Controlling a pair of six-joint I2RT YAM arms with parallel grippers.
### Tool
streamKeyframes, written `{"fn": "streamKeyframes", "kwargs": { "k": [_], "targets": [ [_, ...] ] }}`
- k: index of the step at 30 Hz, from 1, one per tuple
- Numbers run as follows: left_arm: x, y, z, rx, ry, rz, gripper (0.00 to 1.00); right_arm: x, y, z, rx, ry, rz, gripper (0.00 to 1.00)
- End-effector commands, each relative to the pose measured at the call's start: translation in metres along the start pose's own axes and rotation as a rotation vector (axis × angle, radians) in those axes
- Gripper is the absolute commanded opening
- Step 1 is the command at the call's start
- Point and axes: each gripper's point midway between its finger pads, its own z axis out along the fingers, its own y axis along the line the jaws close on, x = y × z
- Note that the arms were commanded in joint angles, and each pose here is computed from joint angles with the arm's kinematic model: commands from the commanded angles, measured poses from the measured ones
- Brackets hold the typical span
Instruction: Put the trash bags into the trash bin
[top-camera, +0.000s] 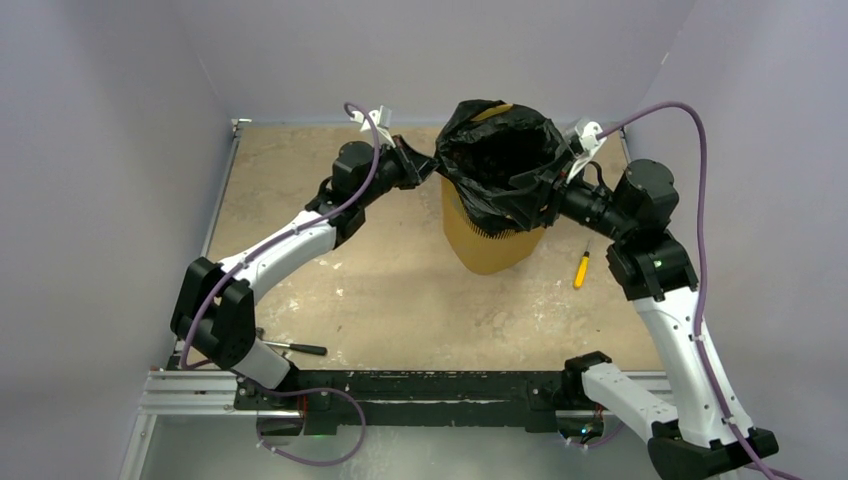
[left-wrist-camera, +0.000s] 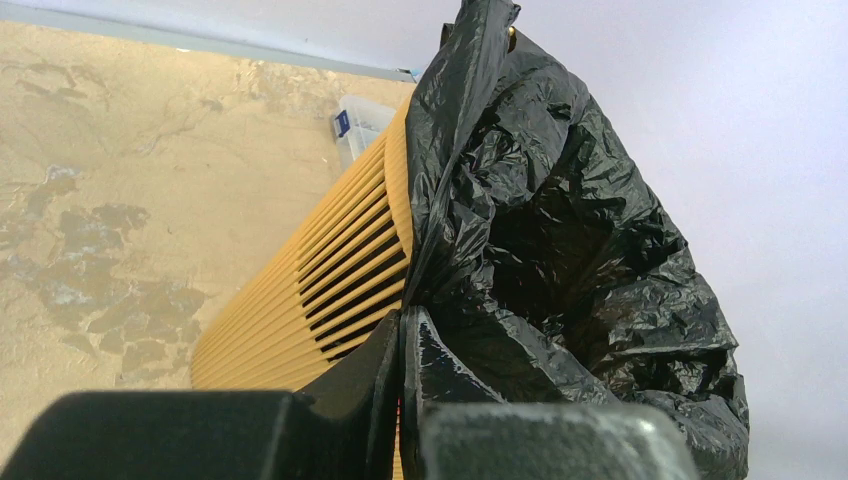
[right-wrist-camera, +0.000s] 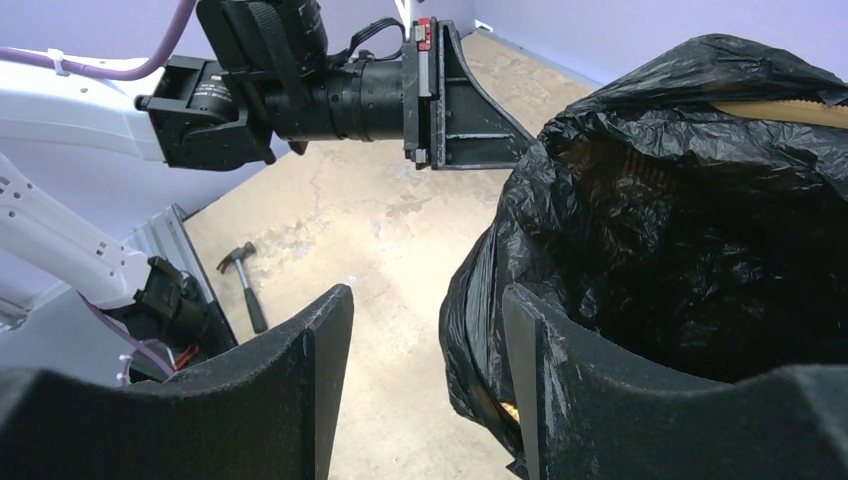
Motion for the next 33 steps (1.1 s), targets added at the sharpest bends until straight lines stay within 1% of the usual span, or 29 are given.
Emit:
{"fn": "streamKeyframes", "kwargs": {
  "k": [1, 4, 6, 8, 10, 13, 16, 21, 24, 28, 29, 33],
  "targets": [
    [0.013, 0.015, 0.004, -0.021, 0.040, 0.001, 0.00, -0.008, 0.002, -0.005, 0.014, -0.032, -0.020, 0.60],
    [0.002, 0.011, 0.001, -0.031, 0.023, 0.026, 0.12, -0.008, -0.003, -0.006, 0.046, -0.037, -0.019, 0.60],
    [-0.007, 0.008, -0.002, -0.048, 0.014, 0.058, 0.26, -0.007, -0.009, -0.007, 0.083, -0.037, -0.014, 0.60],
    [-0.019, 0.004, -0.005, -0.066, -0.005, 0.089, 0.35, -0.006, -0.013, -0.007, 0.104, -0.037, -0.011, 0.60],
    [-0.028, 0.003, -0.010, -0.086, -0.022, 0.120, 0.41, -0.004, -0.015, -0.008, 0.118, -0.040, -0.010, 0.60],
    [-0.042, 0.003, -0.020, -0.126, -0.048, 0.166, 0.46, -0.007, -0.018, -0.011, 0.149, -0.060, -0.006, 0.60],
    [-0.059, -0.003, -0.027, -0.129, -0.085, 0.205, 0.53, -0.012, -0.020, -0.015, 0.177, -0.083, -0.006, 0.60],
    [-0.076, -0.027, -0.023, -0.056, -0.087, 0.267, 0.58, -0.012, -0.021, -0.016, 0.184, -0.097, 0.003, 0.60],
    [-0.081, -0.031, -0.016, -0.046, -0.071, 0.285, 0.59, -0.010, -0.020, -0.016, 0.180, -0.099, 0.007, 0.60],
    [-0.097, -0.043, -0.006, -0.010, -0.084, 0.312, 0.60, -0.010, -0.017, -0.016, 0.166, -0.102, 0.008, 0.60],
    [-0.095, -0.040, -0.002, -0.016, -0.054, 0.314, 0.61, -0.010, -0.017, -0.017, 0.166, -0.100, 0.009, 0.60],
    [-0.081, -0.046, 0.020, 0.065, 0.059, 0.373, 0.61, -0.008, -0.017, -0.016, 0.164, -0.096, 0.012, 0.60]
  ]
}}
